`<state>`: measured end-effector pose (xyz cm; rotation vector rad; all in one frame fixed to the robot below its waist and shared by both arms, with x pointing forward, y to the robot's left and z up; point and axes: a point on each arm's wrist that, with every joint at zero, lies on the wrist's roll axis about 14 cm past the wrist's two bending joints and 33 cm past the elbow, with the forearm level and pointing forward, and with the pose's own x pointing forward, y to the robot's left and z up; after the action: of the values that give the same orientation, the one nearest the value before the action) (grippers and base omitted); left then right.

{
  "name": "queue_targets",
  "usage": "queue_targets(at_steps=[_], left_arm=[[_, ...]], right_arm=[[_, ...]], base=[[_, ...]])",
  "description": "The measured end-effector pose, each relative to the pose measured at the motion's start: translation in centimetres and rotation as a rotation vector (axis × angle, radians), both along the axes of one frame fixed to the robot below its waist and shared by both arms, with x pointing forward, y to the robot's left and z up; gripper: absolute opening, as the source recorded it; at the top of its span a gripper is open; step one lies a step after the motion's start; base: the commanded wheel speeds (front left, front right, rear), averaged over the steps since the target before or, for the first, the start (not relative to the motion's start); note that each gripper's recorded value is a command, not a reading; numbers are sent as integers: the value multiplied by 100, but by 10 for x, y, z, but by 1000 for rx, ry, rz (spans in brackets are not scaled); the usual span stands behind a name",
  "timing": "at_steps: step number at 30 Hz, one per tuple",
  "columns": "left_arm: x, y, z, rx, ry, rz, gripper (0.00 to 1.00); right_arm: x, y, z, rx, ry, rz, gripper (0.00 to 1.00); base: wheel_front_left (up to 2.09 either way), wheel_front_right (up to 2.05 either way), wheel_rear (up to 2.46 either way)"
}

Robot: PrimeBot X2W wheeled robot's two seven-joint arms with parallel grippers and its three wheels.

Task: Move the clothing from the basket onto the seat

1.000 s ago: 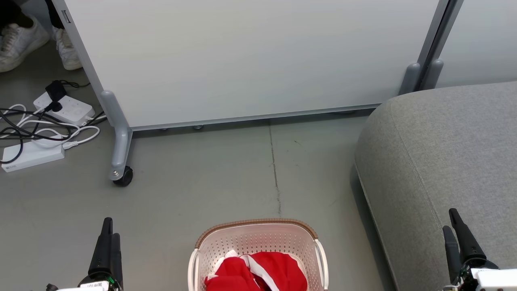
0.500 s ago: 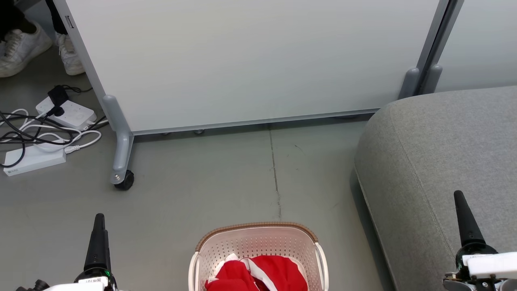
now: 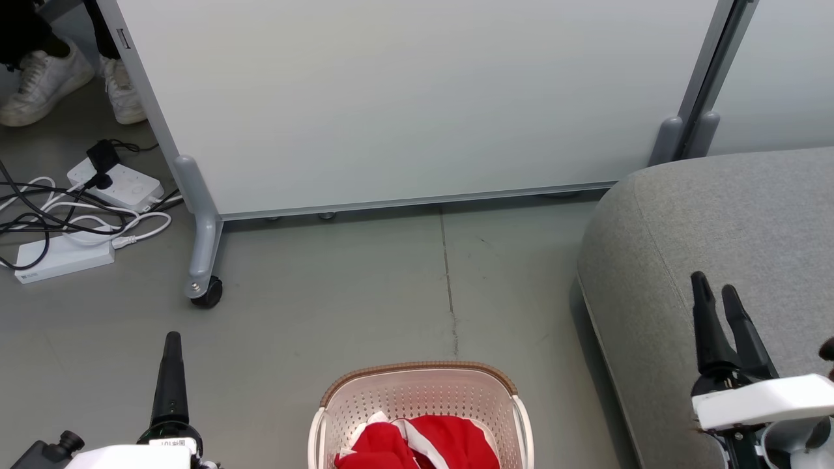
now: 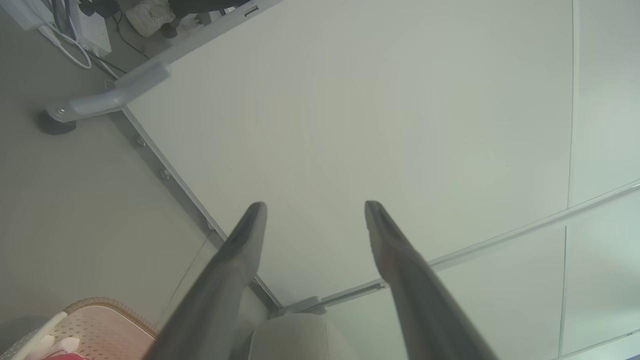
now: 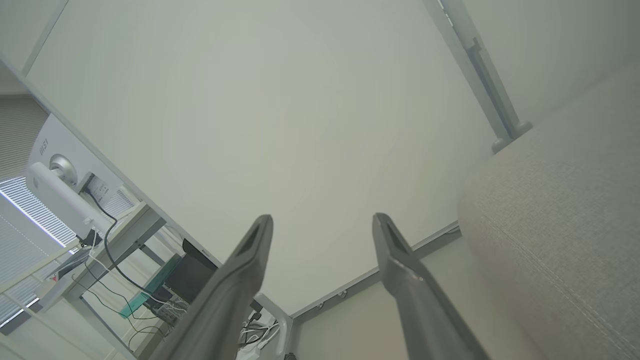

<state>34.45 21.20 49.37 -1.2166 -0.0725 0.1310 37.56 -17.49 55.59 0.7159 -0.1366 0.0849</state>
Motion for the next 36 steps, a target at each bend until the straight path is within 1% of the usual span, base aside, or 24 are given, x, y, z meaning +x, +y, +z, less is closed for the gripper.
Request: queue_targets(at_steps=[1, 2, 9, 12, 19, 24, 27, 32, 35, 36], left_arm=[[0, 0, 1, 18, -2, 0, 100], [0, 0, 1, 18, -2, 0, 100], [-1, -1, 13, 161, -27, -5, 100], [-2, -2, 17, 236, -36, -8, 100], [-2, -9, 31, 447, -53, -20, 100], [-1, -22, 36, 574, -48, -34, 100], [-1, -30, 32, 650, -31, -54, 100], [-3, -47, 19, 801, 6, -100, 100], [-4, -50, 16, 848, 20, -102, 100], [-4, -51, 15, 860, 21, -103, 100]], right_arm=[[1, 4, 3, -28, -10, 8, 100], [1, 4, 3, -28, -10, 8, 100], [2, 21, 17, -191, -70, 34, 100], [1, 25, 19, -270, -85, 33, 100], [-1, 36, 25, -393, -125, 44, 100], [-3, 37, 27, -441, -145, 35, 100], [-4, 31, 20, -450, -123, 23, 100], [-4, 35, 12, -513, -114, 30, 100], [-4, 39, 6, -542, -105, 41, 100], [-4, 40, -3, -546, -80, 54, 100]], base=[[0, 0, 0], [0, 0, 0], [0, 0, 0], [0, 0, 0], [0, 0, 0], [0, 0, 0], [0, 0, 0], [0, 0, 0], [0, 0, 0], [0, 0, 0]])
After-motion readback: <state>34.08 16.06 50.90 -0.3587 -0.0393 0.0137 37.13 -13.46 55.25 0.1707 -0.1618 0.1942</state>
